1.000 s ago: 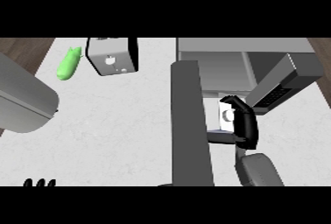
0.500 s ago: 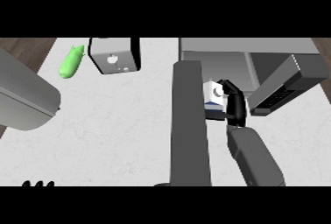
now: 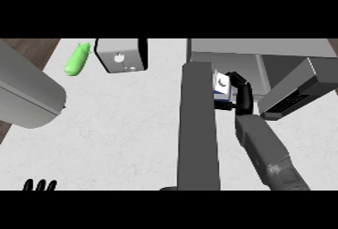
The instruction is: Pick up the milk, place it into the microwave and close the microwave
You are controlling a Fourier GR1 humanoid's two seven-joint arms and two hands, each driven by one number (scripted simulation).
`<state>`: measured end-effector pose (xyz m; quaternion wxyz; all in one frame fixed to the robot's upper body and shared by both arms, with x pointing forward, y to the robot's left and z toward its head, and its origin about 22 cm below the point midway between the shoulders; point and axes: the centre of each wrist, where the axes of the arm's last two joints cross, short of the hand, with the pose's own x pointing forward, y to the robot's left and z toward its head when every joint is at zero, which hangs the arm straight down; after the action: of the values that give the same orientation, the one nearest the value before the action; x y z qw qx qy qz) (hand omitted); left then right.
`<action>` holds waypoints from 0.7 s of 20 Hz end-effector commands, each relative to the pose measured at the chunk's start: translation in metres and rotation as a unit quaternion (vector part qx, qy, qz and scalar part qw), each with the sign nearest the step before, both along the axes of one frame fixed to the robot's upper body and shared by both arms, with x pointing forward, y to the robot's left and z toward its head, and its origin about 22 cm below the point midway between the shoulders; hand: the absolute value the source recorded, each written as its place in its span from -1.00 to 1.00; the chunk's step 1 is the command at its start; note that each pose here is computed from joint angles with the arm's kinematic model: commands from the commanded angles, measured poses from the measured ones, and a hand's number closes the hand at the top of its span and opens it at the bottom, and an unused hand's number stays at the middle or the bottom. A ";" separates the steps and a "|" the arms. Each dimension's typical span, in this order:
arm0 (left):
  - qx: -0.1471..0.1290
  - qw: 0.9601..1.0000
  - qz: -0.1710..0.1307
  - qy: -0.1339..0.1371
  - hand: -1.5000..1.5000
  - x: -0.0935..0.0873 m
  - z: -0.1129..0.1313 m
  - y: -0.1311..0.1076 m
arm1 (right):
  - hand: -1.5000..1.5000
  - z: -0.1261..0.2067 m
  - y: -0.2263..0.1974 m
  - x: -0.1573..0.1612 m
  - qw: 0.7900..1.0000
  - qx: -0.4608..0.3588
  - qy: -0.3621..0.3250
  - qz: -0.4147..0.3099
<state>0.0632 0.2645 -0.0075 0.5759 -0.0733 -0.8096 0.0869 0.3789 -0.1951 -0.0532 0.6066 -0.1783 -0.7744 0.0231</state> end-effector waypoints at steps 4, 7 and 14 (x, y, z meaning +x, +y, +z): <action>0.003 1.000 -0.012 -0.001 -1.00 0.002 -0.001 0.002 | 1.00 0.008 -0.028 0.011 0.998 -0.060 0.015 -0.013; 0.001 1.000 -0.016 -0.003 -1.00 0.004 -0.006 0.000 | 1.00 0.010 -0.027 0.014 0.996 -0.084 0.006 -0.027; 0.002 0.999 -0.032 -0.008 -1.00 0.006 -0.001 0.007 | 1.00 0.026 -0.027 0.025 0.983 -0.167 -0.043 -0.057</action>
<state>0.0686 0.2679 -0.0072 0.5726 -0.0966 -0.8110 0.0713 0.3995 -0.2223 -0.0331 0.5620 -0.2850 -0.7710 0.0916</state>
